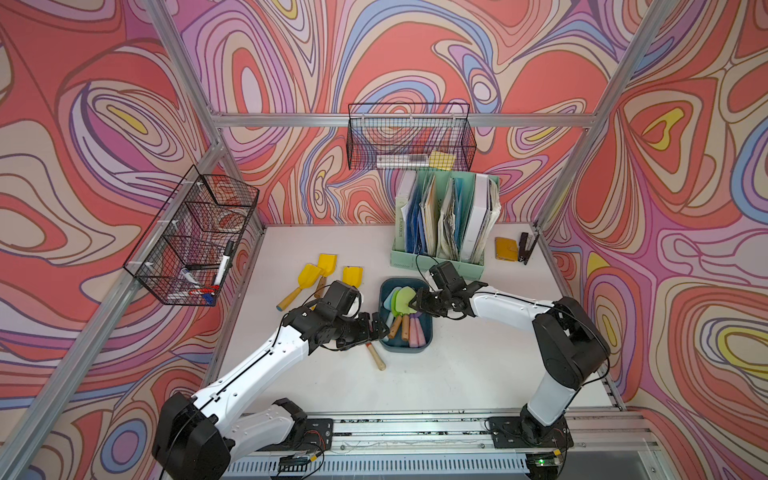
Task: Put the shovel into the storage box
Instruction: Place the shovel in the storage box, then pick up the shovel from the center of the board.
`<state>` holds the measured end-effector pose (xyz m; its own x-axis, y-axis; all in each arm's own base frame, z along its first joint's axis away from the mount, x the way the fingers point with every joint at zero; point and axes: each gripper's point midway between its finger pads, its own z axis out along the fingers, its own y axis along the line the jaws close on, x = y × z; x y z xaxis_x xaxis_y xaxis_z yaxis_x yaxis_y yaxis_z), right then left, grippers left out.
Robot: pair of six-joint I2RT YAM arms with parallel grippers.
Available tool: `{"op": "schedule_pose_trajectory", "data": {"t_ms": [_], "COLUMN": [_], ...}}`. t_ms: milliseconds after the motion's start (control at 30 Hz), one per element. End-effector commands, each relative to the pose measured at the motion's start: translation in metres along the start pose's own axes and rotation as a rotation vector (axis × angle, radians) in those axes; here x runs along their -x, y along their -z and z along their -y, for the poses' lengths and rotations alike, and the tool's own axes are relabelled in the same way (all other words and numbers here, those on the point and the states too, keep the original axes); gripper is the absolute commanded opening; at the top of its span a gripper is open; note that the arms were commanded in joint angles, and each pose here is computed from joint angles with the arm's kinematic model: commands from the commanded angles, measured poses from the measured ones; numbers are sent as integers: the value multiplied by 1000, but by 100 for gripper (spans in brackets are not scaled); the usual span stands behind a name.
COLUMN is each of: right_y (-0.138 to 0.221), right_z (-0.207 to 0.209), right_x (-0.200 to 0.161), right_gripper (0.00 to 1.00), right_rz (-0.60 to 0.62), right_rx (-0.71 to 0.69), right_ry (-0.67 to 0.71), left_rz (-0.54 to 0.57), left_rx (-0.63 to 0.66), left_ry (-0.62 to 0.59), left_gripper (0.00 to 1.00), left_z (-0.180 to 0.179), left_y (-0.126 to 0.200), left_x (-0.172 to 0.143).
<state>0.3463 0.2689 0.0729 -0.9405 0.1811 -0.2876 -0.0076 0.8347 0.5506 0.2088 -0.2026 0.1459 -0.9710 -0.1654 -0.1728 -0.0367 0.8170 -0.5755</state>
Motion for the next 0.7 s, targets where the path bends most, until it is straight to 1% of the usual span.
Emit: {"op": "schedule_pose_trajectory", "data": {"t_ms": [0, 200, 367, 533, 667], "right_y": [19, 38, 54, 64, 65], "right_z": [-10, -16, -23, -27, -27], "right_x": [11, 16, 21, 23, 22], "right_gripper": [38, 37, 37, 36, 35], "right_rz": [39, 56, 81, 101, 102], "right_rx": [-2, -18, -16, -10, -8], "right_ry": [18, 39, 55, 67, 73], "left_rz": [-47, -137, -180, -206, -202], "left_rx": [89, 132, 158, 165, 169], "left_ry": [97, 238, 320, 343, 342], "left_gripper": [89, 85, 84, 82, 81], "left_z": [-22, -41, -56, -57, -55], "left_y": [-4, -17, -29, -36, -42], "left_x": [-15, -41, -58, -66, -63]}}
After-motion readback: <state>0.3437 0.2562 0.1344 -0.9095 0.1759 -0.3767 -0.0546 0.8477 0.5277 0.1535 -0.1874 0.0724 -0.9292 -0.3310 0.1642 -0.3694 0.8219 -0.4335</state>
